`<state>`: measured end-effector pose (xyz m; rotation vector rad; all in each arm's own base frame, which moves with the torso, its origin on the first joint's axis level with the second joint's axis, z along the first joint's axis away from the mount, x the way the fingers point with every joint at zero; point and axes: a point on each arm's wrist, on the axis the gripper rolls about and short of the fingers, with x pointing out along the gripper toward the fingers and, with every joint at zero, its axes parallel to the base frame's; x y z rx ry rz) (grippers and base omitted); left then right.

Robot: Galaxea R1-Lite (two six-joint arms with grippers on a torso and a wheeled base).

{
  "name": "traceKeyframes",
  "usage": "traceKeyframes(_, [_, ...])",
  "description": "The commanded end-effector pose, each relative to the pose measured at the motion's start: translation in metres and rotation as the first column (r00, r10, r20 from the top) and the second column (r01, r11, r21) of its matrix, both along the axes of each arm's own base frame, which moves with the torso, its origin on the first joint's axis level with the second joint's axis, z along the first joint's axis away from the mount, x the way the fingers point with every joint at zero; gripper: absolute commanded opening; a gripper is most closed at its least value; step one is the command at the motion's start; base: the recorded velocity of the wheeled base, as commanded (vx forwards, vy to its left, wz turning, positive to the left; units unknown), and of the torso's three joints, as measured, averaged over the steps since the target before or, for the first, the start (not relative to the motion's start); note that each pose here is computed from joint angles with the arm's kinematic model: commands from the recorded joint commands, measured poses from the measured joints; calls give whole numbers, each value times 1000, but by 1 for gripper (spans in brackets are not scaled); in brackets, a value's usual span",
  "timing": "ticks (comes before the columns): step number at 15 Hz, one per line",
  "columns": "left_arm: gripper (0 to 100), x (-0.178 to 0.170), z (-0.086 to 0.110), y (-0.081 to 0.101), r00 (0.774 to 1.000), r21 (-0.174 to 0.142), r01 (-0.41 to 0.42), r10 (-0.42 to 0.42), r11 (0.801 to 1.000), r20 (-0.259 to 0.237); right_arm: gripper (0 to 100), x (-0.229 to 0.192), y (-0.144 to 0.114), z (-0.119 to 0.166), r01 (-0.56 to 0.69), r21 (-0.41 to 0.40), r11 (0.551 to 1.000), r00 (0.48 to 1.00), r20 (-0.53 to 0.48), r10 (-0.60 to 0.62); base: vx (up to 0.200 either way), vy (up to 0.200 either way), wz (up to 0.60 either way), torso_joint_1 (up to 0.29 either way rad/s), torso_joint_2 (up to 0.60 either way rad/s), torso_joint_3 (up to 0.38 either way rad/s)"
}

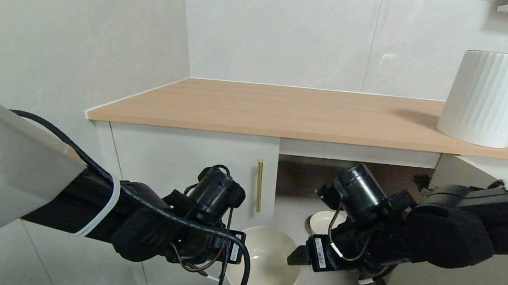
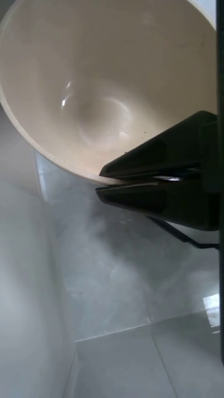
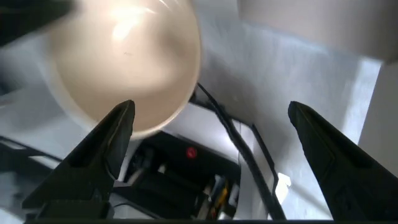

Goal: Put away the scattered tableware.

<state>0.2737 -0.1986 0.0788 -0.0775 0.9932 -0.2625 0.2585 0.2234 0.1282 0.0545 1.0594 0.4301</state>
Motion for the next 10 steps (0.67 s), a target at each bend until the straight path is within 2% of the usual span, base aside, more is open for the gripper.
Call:
traceKeyframes(1, [0,-3,6,0,1000,-8,3,-3,1000,14,100,12,13,-30,10,-59,998,999,-40,-12,0,0,0,0,0,0])
traceKeyframes(7, [0,-5,5,-3,1000,-7,14,-14,1000,11,100,16,15,-33,27,-55,998,999,-25,-28,0,0,0,0,0,0])
traceKeyframes(8, [0,-5,5,-3,1000,-6,14,-14,1000,10,0,16,15,-33,27,-55,998,999,-25,-28,0,0,0,0,0,0])
traceKeyframes(10, [0,-6,4,-4,1000,-6,17,-17,1000,9,0,16,15,-31,28,-50,998,999,-21,-29,0,0,0,0,0,0])
